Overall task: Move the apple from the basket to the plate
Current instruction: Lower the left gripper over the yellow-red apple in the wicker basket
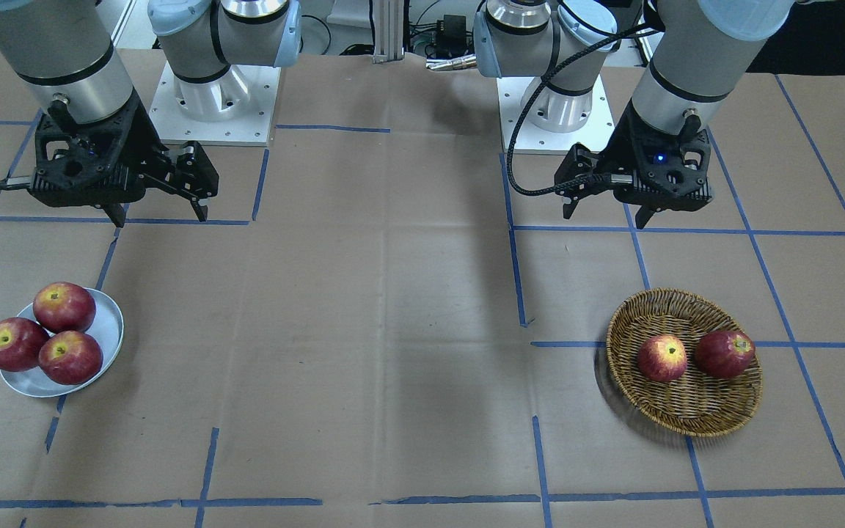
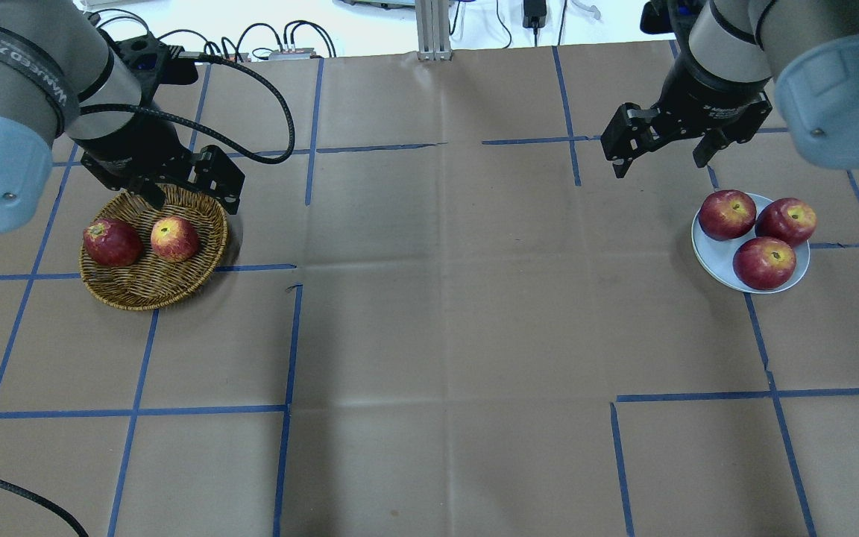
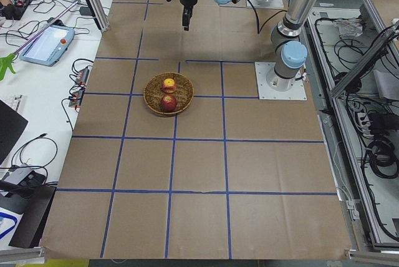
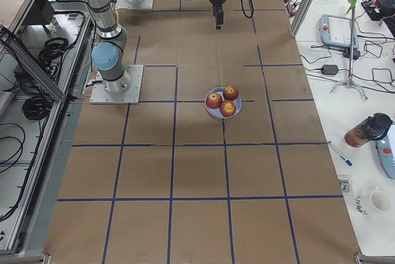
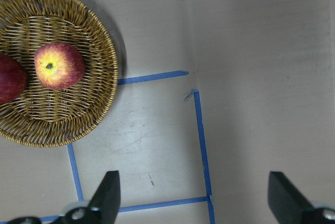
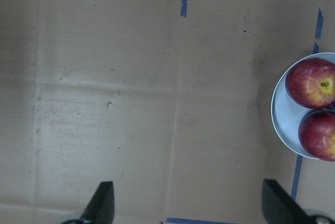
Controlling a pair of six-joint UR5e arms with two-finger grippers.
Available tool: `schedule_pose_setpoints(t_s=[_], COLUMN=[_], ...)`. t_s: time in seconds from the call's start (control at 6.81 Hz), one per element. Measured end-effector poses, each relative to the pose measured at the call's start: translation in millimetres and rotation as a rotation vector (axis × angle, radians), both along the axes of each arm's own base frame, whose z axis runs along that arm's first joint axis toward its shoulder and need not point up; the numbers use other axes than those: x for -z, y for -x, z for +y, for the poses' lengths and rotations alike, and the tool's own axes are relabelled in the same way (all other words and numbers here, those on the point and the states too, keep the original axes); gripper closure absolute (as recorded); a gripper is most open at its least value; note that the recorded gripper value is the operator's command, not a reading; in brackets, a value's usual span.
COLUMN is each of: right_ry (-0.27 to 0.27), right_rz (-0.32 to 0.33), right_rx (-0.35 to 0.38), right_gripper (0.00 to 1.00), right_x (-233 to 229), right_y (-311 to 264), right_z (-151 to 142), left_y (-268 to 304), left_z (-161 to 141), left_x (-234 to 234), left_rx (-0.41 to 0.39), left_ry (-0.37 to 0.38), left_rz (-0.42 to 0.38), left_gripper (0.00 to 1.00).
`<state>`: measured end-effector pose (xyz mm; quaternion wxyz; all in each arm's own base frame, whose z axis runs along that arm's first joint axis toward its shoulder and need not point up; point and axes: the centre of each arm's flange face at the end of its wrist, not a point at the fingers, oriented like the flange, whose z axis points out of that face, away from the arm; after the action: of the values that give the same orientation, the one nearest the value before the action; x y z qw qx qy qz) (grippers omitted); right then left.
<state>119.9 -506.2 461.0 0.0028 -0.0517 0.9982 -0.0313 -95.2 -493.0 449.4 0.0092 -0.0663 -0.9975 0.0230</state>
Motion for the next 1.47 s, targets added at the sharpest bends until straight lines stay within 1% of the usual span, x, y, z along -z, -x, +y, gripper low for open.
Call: schedule_pose_setpoints(t_s=[0.29,0.59,0.73,1.03,1.17,1.47], right_ry=[0.000,0.000,0.000,0.000,0.000,0.000], right_rz=[0.000,0.000,0.000,0.000,0.000,0.000], right_rx=[0.000,0.000,0.000,0.000,0.000,0.000], right_gripper=[0.00,0.00,0.00,0.00,0.00,0.00], right_x=[0.0,0.0,0.0,0.0,0.0,0.0], right_y=[0.0,0.0,0.0,0.0,0.0,0.0], right_z=[0.0,0.0,0.0,0.0,0.0,0.0], left_y=[-1.5,-10.4,-33.5,-106.5,-136.7,-181.6], left_z=[4.4,6.6,-4.4,-42.5,-62.6,-103.0], left_x=[-11.2,-5.3,7.3,49.1,79.8,155.4], left_rx=[-0.007,-0.013,0.007,0.066,0.080,0.076], left_ry=[0.013,-0.029,-0.032,-0.020,-0.021,0.001], left_rz=[-0.001,-0.001,-0.001,-0.006,-0.006,-0.014], left_gripper=[0.01,0.01,0.01,0.01,0.01,0.01])
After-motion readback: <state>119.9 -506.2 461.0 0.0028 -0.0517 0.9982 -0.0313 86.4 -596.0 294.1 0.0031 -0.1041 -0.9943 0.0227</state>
